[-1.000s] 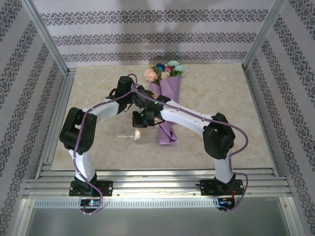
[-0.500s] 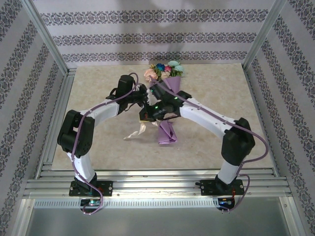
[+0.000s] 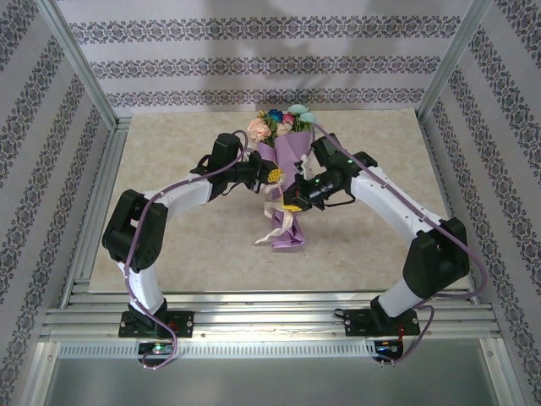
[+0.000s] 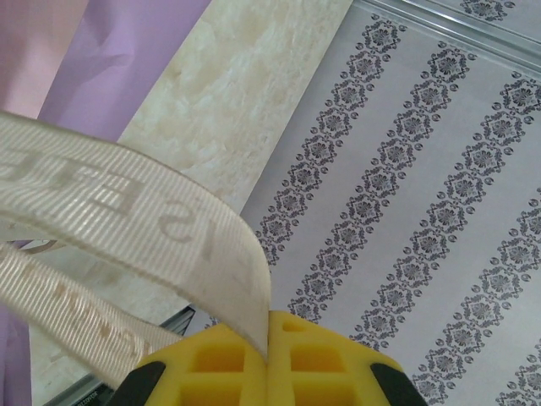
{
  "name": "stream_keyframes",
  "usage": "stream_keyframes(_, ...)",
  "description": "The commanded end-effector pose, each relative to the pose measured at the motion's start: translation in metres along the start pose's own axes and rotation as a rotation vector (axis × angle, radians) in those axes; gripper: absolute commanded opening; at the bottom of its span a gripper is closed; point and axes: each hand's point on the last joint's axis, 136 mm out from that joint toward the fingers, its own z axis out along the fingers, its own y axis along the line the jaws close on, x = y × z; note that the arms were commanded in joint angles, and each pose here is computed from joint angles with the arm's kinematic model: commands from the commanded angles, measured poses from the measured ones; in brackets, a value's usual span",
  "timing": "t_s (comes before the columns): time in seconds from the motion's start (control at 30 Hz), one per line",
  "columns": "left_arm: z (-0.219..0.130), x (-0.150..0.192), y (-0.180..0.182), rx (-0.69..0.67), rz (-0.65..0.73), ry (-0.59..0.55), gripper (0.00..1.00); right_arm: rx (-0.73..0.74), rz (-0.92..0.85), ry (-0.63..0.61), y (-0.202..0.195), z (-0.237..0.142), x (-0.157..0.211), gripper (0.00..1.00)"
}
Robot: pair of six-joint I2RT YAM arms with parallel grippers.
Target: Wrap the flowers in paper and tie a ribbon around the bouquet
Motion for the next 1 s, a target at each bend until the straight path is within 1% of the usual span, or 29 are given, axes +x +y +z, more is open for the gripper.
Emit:
stream_keyframes(0.0, 0.005, 0.01, -0.001, -0.012, -0.003, 0.029, 0.0, 0.006, 0.044, 0.031, -0.019, -0.011, 0.015, 0.0)
stream_keyframes(0.2, 0.003, 0.021, -0.001, -0.04, 0.001, 0.031, 0.0, 0.076, 0.105, 0.01, -0.064, -0.012, 0.0, 0.0)
stream_keyframes(0.37, -0.008, 0.027, 0.006, -0.092, 0.02, 0.013, 0.0, 0.154, 0.136, -0.026, -0.096, -0.013, -0.029, 0.0)
stream_keyframes(0.47, -0.014, 0.028, 0.011, -0.123, 0.04, -0.005, 0.0, 0.225, 0.117, -0.034, -0.107, -0.015, -0.044, 0.0)
stream_keyframes(0.67, -0.015, 0.027, 0.024, -0.149, 0.022, -0.017, 0.0, 0.281, 0.103, -0.037, -0.119, -0.006, -0.065, 0.0)
stream_keyframes(0.77, -0.021, 0.024, 0.036, -0.187, 0.012, -0.055, 0.0, 0.293, 0.115, -0.029, -0.123, 0.001, -0.068, 0.0)
stream_keyframes(0.87, -0.024, 0.023, 0.039, -0.189, 0.012, -0.076, 0.07, 0.304, 0.114, -0.015, -0.125, 0.006, -0.067, 0.0)
stream_keyframes(0.93, -0.025, 0.022, 0.041, -0.195, 0.008, -0.081, 0.17, 0.311, 0.114, -0.005, -0.127, 0.009, -0.064, 0.0)
stream_keyframes(0.97, -0.026, 0.022, 0.042, -0.199, 0.007, -0.084, 0.19, 0.312, 0.115, -0.001, -0.128, 0.01, -0.063, 0.0)
